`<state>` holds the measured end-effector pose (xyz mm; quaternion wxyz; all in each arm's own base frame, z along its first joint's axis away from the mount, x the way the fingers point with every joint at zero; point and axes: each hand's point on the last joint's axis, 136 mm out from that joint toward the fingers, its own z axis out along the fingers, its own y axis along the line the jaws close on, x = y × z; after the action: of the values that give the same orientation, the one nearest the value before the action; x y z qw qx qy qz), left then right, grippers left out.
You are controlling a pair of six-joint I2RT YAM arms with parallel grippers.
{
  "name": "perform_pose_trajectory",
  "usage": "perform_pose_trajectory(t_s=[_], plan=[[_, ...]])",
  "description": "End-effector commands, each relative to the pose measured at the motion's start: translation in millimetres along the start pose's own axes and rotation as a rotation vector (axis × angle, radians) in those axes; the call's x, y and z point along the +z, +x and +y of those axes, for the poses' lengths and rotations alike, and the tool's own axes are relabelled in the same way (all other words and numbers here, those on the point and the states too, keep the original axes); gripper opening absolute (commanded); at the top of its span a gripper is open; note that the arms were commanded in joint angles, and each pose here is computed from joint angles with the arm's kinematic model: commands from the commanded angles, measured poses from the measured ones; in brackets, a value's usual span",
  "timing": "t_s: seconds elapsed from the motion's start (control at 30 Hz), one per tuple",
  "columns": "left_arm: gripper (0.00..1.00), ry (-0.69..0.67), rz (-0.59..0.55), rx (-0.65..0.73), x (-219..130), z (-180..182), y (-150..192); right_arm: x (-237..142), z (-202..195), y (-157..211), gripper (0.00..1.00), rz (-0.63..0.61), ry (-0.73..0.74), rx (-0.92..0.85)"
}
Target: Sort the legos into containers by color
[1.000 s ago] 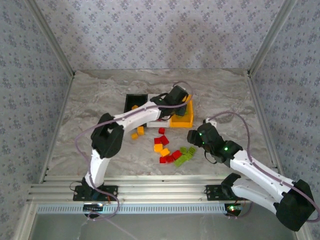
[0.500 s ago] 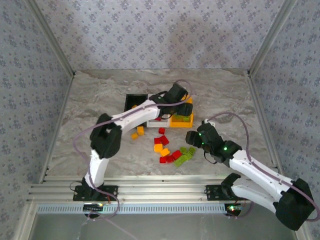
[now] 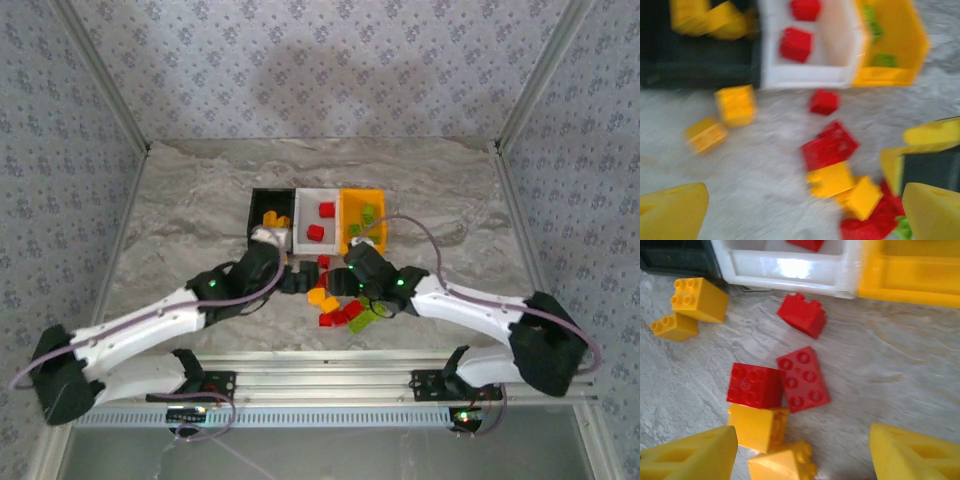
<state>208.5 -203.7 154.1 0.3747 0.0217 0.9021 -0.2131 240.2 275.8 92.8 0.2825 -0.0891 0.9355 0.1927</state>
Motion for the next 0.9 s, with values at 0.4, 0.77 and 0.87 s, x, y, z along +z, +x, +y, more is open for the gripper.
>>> perform_pose_trajectory(t_s=[0.4, 0.77, 0.87], plan=[[0.99, -0.162, -0.106, -0.189, -38.3, 88.7, 28.8, 58.5, 27.0, -1.6, 0.61, 0.062, 0.161, -0.101], [0.99, -0.159, -0.124, -0.187, -40.9, 88.7, 24.6, 72.3, 22.3, 17.8, 0.49, 0.131, 0.297, -0.182], [0.99, -0.156, -0.124, -0.189, -41.4, 88.0, 24.0, 73.2, 27.2, 11.3, 0.44, 0.126, 0.309, -0.177]])
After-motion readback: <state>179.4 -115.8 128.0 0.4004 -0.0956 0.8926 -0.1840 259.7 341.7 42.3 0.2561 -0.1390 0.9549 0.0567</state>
